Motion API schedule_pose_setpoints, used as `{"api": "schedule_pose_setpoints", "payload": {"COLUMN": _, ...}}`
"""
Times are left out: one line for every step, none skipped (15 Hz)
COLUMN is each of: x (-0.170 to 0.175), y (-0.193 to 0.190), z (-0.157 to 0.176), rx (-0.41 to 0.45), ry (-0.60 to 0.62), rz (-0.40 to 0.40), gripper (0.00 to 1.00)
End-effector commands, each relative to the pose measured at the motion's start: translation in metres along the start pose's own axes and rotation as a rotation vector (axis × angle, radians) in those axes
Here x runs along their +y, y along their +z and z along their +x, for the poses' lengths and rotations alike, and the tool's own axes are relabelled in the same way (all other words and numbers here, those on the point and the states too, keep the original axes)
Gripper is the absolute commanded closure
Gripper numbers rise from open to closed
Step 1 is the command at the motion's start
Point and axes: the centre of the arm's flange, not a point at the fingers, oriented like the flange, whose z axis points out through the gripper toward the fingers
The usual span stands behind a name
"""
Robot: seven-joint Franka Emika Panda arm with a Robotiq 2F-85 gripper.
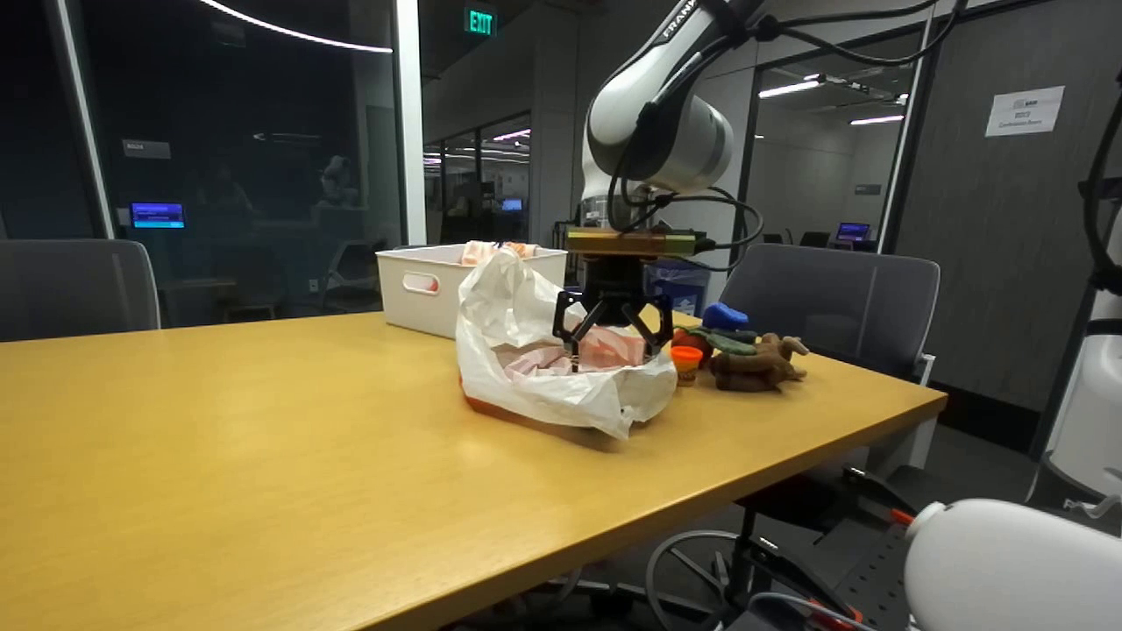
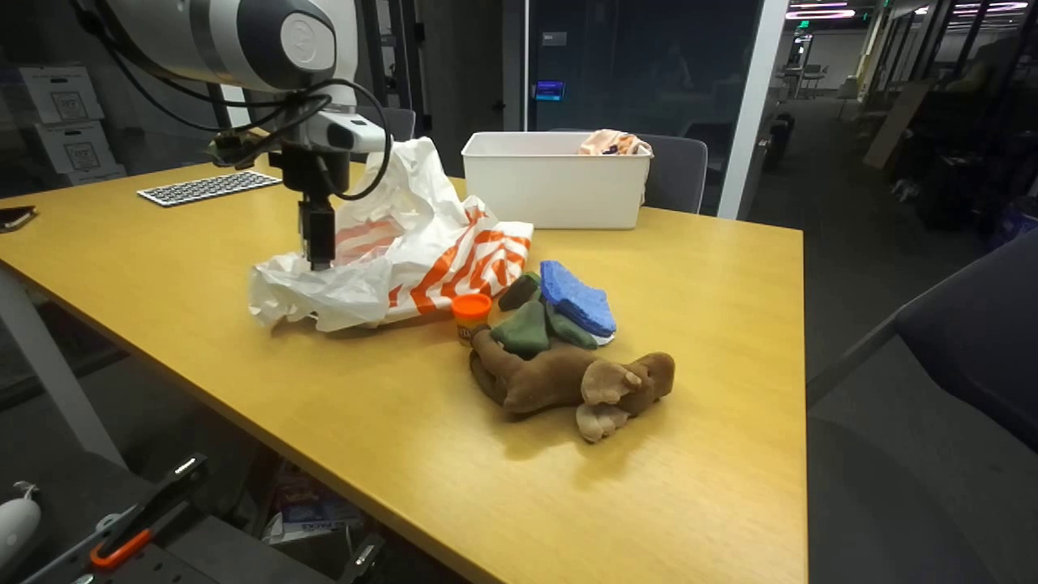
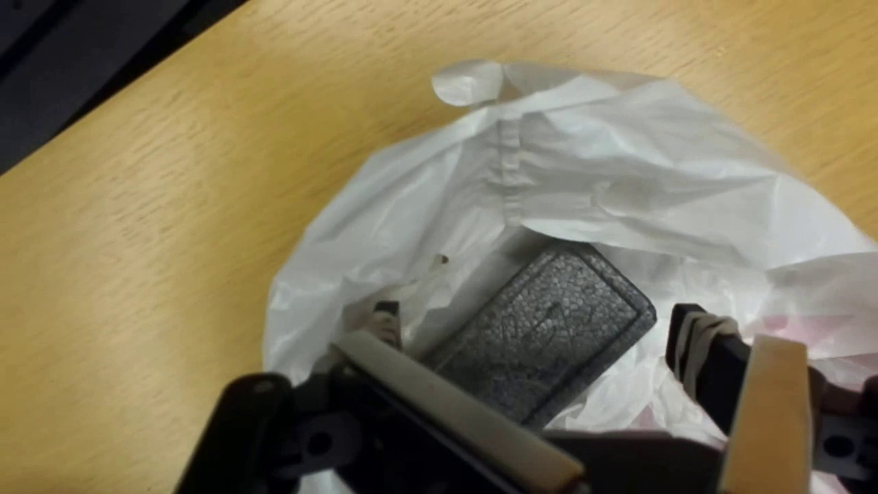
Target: Remove the items from the plastic bag and put them on the right side of the table.
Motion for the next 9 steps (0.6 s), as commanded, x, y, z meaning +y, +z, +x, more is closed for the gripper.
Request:
{"api": "schedule_pose_setpoints", "payload": {"x": 0.002, "y": 0.012, "z": 0.003, "rx": 0.008, "ry": 0.007, "rz": 0.006, "gripper": 0.0}}
{"api": "schedule_pose_setpoints", "payload": {"x": 0.002, "y": 0.017, "z": 0.007, "rx": 0.016, "ry": -0.002, "rz": 0.019, "gripper": 0.0}}
{"api": "schedule_pose_setpoints", "payload": {"x": 0.002, "y": 0.021, "z": 0.011, "rx": 0.028, "ry": 0.007, "rz": 0.022, "gripper": 0.0}}
{"api": "schedule_pose_setpoints", "payload": {"x": 0.001, "y": 0.026, "z": 0.016, "rx": 0.046, "ry": 0.017, "rz": 0.029, "gripper": 0.0}}
{"api": "schedule_pose_setpoints", "payload": {"x": 0.001, "y": 0.03, "z": 0.021, "rx": 0.059, "ry": 0.026, "rz": 0.042, "gripper": 0.0}}
{"api": "schedule_pose_setpoints", "payload": {"x": 0.002, "y": 0.034, "z": 0.025, "rx": 0.074, "ry": 0.04, "rz": 0.049, "gripper": 0.0}}
{"api": "schedule_pose_setpoints", "payload": {"x": 0.002, "y": 0.037, "z": 0.029, "rx": 0.082, "ry": 0.046, "rz": 0.062, "gripper": 0.0}}
{"api": "schedule_pose_setpoints", "payload": {"x": 0.003, "y": 0.04, "z": 0.033, "rx": 0.095, "ry": 0.066, "rz": 0.062, "gripper": 0.0}}
{"api": "schedule_pose_setpoints", "payload": {"x": 0.004, "y": 0.043, "z": 0.036, "rx": 0.115, "ry": 0.077, "rz": 0.059, "gripper": 0.0}}
